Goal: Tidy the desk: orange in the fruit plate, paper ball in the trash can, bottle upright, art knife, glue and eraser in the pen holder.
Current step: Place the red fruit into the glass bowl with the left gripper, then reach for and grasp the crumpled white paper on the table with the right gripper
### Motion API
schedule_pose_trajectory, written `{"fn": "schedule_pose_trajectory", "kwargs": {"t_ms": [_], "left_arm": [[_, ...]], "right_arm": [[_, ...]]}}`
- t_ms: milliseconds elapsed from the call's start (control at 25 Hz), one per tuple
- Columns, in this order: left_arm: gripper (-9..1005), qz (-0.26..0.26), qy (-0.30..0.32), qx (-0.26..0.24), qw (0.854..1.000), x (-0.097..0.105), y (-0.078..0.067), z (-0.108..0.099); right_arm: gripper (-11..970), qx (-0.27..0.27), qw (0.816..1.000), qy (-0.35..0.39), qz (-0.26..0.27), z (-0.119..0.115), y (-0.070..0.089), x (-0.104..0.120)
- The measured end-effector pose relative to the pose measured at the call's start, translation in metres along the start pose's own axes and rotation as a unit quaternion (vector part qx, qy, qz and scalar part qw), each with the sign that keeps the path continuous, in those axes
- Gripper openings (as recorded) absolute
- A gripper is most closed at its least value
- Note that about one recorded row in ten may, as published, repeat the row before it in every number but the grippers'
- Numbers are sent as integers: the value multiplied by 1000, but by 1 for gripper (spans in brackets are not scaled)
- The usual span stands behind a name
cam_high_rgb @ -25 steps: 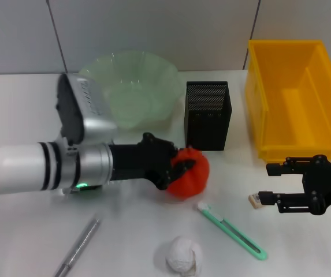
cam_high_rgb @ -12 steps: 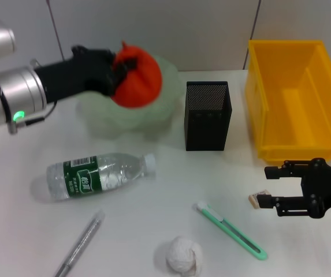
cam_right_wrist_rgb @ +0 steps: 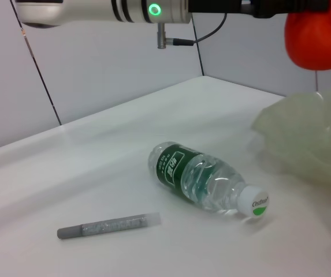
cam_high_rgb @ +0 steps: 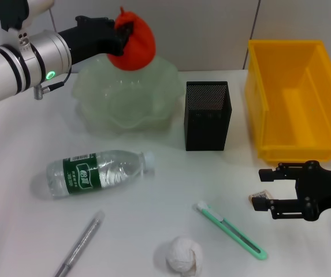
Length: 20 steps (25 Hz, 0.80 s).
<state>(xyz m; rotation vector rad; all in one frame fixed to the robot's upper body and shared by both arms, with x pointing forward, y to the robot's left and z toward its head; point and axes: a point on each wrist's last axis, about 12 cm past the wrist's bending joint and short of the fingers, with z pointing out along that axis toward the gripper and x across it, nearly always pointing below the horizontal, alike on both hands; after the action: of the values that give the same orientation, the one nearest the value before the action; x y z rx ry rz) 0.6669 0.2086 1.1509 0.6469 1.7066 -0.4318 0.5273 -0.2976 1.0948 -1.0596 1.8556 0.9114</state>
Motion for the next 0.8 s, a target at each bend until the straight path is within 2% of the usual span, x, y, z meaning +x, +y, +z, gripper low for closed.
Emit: {"fn": "schedule_pose_trajectory", "kwargs": {"t_ms": [440,480,800], "left_arm": [[267,-10,7,-7,1000,0,-2,6],[288,-8,10,1,1000,0,-6,8],[609,-6,7,24,1000,1,-9,3]], "right_arm": [[680,-2,1000,0,-10,1,0,0],[680,-2,1000,0,-10,1,0,0],[676,7,1000,-6,-1,-1,-5,-12]]}}
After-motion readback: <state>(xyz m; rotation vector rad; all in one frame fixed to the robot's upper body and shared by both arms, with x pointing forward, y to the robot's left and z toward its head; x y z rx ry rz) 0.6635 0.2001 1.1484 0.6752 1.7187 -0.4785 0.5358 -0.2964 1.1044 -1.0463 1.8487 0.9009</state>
